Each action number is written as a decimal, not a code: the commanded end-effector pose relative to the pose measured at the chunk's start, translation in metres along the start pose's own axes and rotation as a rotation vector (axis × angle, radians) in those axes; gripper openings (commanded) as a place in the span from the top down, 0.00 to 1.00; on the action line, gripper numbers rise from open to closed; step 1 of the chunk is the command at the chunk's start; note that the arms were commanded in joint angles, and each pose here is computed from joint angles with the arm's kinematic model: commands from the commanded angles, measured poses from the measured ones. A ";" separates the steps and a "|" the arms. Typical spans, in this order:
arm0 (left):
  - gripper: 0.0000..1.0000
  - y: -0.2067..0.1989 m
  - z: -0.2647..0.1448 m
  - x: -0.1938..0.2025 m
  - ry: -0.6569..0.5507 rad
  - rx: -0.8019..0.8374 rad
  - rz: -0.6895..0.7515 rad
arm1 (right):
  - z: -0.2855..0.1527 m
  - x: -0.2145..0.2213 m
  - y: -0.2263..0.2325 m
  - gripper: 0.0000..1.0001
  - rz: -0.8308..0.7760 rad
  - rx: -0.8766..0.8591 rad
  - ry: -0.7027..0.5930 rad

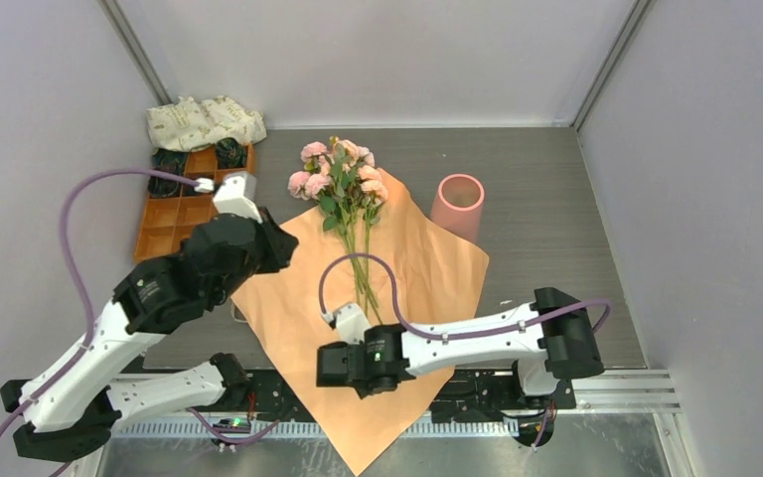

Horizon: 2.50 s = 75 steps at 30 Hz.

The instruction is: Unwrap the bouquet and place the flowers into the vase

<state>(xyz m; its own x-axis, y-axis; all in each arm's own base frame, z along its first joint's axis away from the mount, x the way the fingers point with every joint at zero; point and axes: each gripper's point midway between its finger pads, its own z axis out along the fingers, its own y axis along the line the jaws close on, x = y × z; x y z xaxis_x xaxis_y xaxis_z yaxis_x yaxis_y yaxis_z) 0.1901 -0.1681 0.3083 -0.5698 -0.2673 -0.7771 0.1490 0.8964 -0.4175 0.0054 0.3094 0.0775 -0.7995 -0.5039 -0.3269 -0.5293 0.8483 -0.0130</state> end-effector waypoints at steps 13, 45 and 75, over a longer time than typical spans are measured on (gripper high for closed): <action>0.81 -0.013 -0.004 -0.140 -0.252 -0.080 0.000 | -0.093 -0.222 -0.080 0.26 0.158 0.085 -0.405; 0.92 0.123 0.114 -0.092 0.019 -0.012 -0.432 | 0.118 -0.339 -0.199 0.45 0.400 0.141 -0.122; 0.92 0.135 0.122 -0.068 0.071 -0.042 -0.425 | 0.107 -0.371 -0.214 0.99 0.471 0.099 -0.216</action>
<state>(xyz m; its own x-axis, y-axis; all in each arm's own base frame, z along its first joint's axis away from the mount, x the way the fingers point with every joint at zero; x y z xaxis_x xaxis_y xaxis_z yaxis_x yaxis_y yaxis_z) 0.3442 -0.0707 0.2310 -0.6508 -0.6116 -0.4500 -0.2139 0.7163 -0.6641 0.4303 0.3316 0.0246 -0.9256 -0.0677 -0.3724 -0.0923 0.9945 0.0486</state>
